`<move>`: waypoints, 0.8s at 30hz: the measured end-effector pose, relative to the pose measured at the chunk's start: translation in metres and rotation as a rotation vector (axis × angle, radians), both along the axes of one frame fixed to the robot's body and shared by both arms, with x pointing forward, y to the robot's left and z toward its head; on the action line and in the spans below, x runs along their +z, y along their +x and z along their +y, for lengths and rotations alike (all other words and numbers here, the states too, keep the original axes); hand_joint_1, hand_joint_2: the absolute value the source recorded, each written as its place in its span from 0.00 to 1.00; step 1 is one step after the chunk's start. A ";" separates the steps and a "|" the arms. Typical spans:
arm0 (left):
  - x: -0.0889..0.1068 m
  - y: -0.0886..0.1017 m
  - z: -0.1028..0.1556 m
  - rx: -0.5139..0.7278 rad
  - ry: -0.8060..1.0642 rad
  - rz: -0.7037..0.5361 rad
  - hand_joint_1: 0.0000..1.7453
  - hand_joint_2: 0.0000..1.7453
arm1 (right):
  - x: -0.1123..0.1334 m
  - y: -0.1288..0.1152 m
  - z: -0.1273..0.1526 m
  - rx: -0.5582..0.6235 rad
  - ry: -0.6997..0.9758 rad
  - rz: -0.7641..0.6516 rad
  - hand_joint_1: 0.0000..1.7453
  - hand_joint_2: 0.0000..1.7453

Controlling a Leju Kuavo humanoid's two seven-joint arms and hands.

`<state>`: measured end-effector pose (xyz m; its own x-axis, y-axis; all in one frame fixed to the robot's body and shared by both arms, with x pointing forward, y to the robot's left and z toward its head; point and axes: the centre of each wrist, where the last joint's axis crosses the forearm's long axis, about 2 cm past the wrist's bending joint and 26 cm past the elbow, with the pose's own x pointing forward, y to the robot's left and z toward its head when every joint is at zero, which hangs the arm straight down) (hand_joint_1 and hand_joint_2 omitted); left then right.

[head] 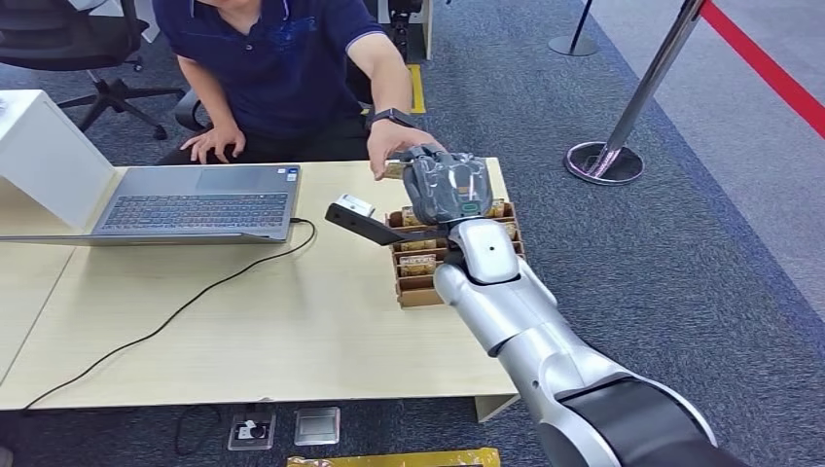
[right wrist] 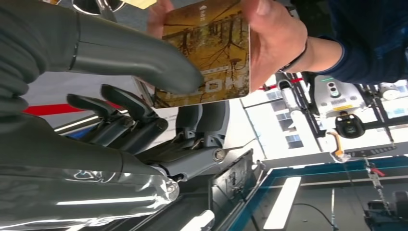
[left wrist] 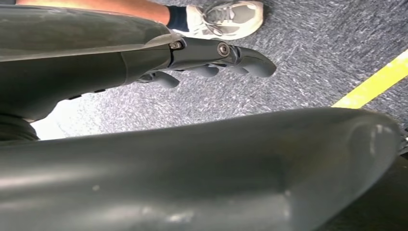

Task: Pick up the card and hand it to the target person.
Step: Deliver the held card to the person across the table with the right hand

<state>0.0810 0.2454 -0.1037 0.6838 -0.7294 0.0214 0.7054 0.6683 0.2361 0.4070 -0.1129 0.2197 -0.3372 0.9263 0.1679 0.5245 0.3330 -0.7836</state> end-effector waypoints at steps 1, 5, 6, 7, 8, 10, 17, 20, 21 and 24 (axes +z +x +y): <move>0.000 0.000 0.000 0.000 0.000 0.000 0.00 0.00 | 0.000 0.000 0.000 -0.001 0.001 0.000 0.00 1.00; 0.000 0.000 0.000 -0.001 -0.001 -0.001 0.00 0.00 | 0.001 0.002 -0.002 -0.004 0.013 0.004 0.00 1.00; 0.000 0.000 0.000 -0.001 -0.002 -0.002 0.00 0.00 | 0.001 0.002 -0.002 -0.003 0.021 0.007 0.00 1.00; 0.000 0.000 0.000 -0.001 -0.002 -0.002 0.00 0.00 | 0.001 0.002 -0.003 0.001 0.032 0.009 0.00 1.00; 0.000 0.000 0.000 -0.001 -0.002 -0.003 0.00 0.00 | 0.001 0.003 -0.005 0.009 0.049 0.010 0.00 1.00; 0.000 0.000 0.000 0.001 -0.002 -0.003 0.00 0.00 | 0.001 0.004 -0.009 0.039 0.094 0.007 0.00 1.00; -0.002 -0.009 0.000 0.026 -0.005 0.008 0.00 0.00 | -0.007 -0.001 -0.039 0.126 0.483 -0.037 0.00 1.00; -0.003 -0.017 0.001 0.047 -0.012 0.021 0.00 0.00 | -0.018 -0.018 -0.071 0.129 0.717 -0.060 0.00 1.00; -0.003 -0.019 0.001 0.056 -0.015 0.025 0.00 0.00 | -0.022 -0.026 -0.085 0.141 0.781 -0.070 0.00 1.00; -0.004 -0.025 0.001 0.076 -0.022 0.032 0.00 0.00 | -0.036 -0.056 -0.124 0.209 0.931 -0.084 0.00 1.00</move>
<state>0.0565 0.2465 -0.1077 0.7376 -0.6751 0.0143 0.6596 0.7248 0.1989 0.3506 -0.2370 0.1839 -0.5253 0.3531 0.7742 0.4265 0.8966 -0.1196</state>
